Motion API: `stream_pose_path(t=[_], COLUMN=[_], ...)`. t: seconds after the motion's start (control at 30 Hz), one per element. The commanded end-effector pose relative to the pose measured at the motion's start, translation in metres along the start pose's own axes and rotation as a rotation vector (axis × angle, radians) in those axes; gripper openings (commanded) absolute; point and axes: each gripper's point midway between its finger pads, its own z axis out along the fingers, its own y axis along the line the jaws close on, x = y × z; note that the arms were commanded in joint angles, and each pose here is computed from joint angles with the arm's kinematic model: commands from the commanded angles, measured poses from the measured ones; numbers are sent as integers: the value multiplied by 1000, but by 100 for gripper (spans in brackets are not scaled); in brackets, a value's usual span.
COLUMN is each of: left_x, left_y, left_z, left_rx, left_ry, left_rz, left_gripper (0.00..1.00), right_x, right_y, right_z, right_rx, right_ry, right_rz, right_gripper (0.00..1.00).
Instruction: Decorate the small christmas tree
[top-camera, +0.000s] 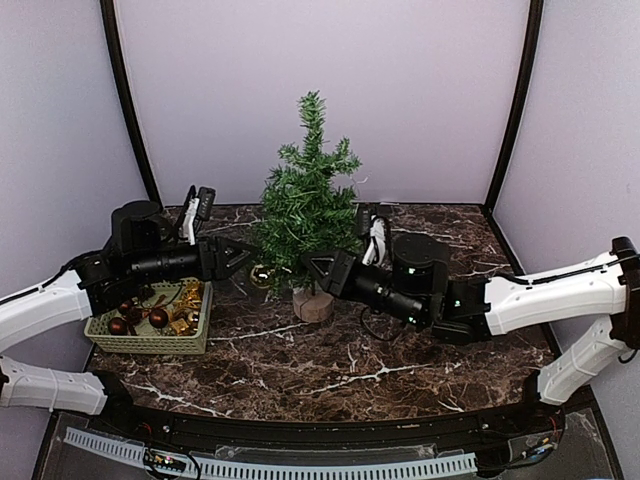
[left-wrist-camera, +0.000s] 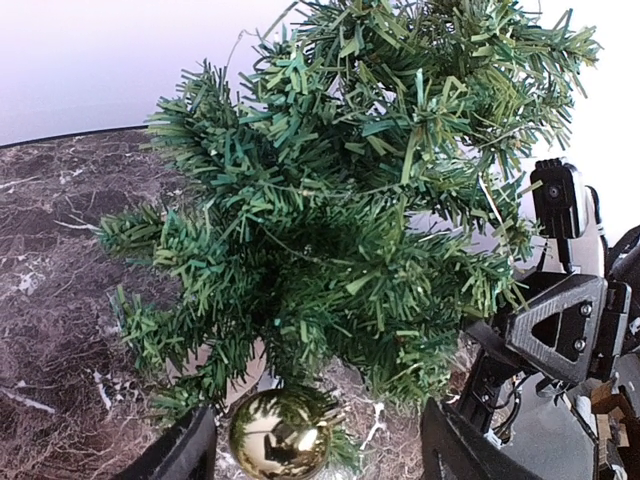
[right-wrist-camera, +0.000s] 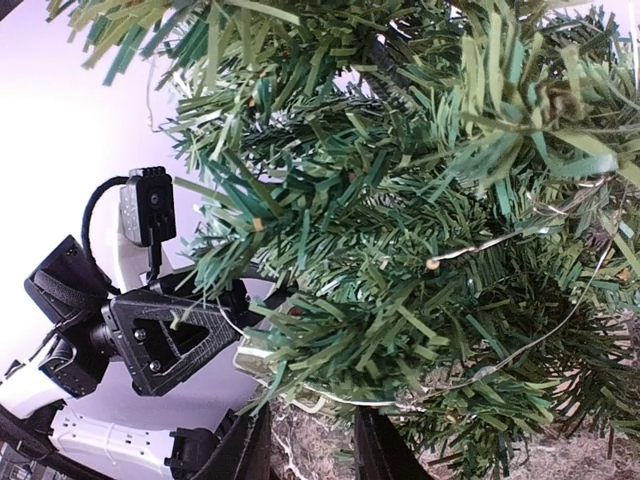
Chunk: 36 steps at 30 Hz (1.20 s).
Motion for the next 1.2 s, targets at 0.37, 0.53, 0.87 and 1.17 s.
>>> stream_pose_path(t=[0.37,0.53,0.87,1.17], left_x=[10,14,36,80], left_y=[24,41,105,182], left_z=[-36,-52,-82,-100], left_rx=[-175,-291,-551,-755], left_ry=[-13,-6,47,97], left_rz=[-8,-31,-216,-411], left_gripper=[76,81,85,75], right_x=[-48,-69,-112,-124], right_y=[18,-1,-75,-160], right_z=[-42,-65,-91,-103], right_rx=[-20,96,312,414], right_ry=[-155,-219,-234,-207], right_rz=[-125,-190,-237,-128], right_gripper=[42,55,68,69])
